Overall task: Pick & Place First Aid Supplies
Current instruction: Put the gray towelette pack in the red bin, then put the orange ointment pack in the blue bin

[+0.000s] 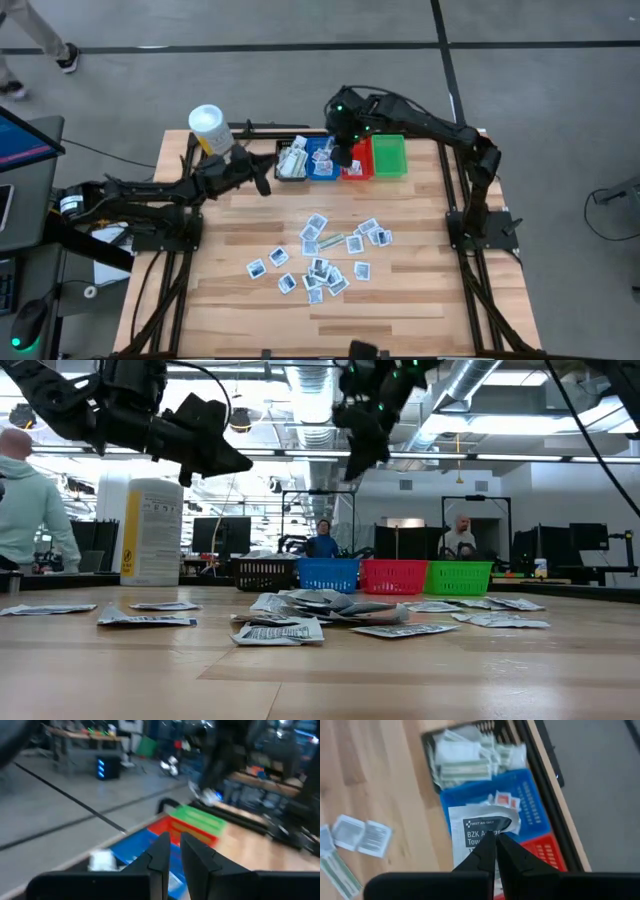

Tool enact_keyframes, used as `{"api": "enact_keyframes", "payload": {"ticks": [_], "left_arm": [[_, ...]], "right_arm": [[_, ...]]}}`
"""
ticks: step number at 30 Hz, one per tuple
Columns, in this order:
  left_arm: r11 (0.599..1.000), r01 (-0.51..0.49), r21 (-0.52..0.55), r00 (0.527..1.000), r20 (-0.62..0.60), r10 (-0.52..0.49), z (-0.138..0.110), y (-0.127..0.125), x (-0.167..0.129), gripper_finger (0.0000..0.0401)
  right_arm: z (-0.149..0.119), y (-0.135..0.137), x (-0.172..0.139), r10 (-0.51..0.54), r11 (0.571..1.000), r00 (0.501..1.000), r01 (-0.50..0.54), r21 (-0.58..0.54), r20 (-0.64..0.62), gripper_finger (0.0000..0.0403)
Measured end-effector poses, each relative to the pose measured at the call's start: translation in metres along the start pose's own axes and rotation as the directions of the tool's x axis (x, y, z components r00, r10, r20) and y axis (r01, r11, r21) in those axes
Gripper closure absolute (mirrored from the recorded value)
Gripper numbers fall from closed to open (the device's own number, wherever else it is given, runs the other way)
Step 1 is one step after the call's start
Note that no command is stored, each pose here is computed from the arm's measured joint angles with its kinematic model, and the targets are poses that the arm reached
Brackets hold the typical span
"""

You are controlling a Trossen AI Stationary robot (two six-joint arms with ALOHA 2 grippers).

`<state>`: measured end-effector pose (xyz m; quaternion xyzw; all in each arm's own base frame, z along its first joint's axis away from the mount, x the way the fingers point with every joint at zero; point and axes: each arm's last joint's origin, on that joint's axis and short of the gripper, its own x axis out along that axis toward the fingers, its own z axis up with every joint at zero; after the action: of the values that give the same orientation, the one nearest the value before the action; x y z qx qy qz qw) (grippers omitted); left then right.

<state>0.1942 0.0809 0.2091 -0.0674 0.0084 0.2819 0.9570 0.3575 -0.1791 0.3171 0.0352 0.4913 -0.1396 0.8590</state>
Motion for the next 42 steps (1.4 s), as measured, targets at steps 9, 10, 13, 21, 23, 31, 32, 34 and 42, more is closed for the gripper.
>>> {"api": "enact_keyframes", "payload": {"ticks": [9, 10, 13, 21, 23, 31, 32, 34, 42], "left_arm": [[0.989, -0.149, -0.017, 0.986, 0.071, 0.15, 0.009, 0.032, 0.003, 0.0358], [0.988, -0.155, -0.017, 0.985, 0.076, 0.156, 0.01, 0.033, 0.003, 0.0358], [0.983, -0.185, 0.002, 0.98, 0.081, 0.184, 0.011, 0.037, 0.003, 0.0358], [0.965, -0.261, 0.03, 0.962, 0.092, 0.257, 0.012, 0.048, 0.002, 0.0358], [0.962, -0.27, 0.028, 0.959, 0.096, 0.267, 0.013, 0.05, 0.002, 0.0358], [0.96, -0.28, -0.011, 0.955, 0.099, 0.28, 0.013, 0.053, 0.002, 0.0358], [0.96, -0.28, -0.011, 0.955, 0.099, 0.28, 0.013, 0.053, 0.002, 0.0358], [0.96, -0.28, -0.011, 0.955, 0.099, 0.279, 0.013, 0.053, 0.002, 0.0358], [0.963, -0.263, -0.058, 0.959, 0.097, 0.267, 0.013, 0.052, 0.002, 0.0358]], "right_arm": [[-0.044, -0.056, 0.033, 0.022, 0.998, 0.996, -0.016, 0.068, -0.087, 0.04], [-0.049, -0.059, 0.038, 0.023, 0.997, 0.996, -0.017, 0.071, -0.087, 0.04], [-0.064, -0.064, 0.05, 0.085, 0.992, 0.992, -0.076, 0.098, -0.098, 0.04], [-0.08, -0.062, 0.061, 0.162, 0.985, 0.979, -0.153, 0.079, -0.125, 0.0396], [-0.079, -0.06, 0.061, 0.164, 0.985, 0.979, -0.156, 0.072, -0.125, 0.039], [-0.077, -0.054, 0.062, 0.169, 0.985, 0.977, -0.163, 0.056, -0.13, 0.036], [-0.077, -0.053, 0.062, 0.169, 0.985, 0.977, -0.163, 0.055, -0.131, 0.0356], [-0.077, -0.053, 0.062, 0.171, 0.985, 0.976, -0.166, 0.043, -0.134, 0.0347], [-0.077, -0.051, 0.062, 0.172, 0.984, 0.975, -0.164, 0.063, -0.141, 0.0322]]}}
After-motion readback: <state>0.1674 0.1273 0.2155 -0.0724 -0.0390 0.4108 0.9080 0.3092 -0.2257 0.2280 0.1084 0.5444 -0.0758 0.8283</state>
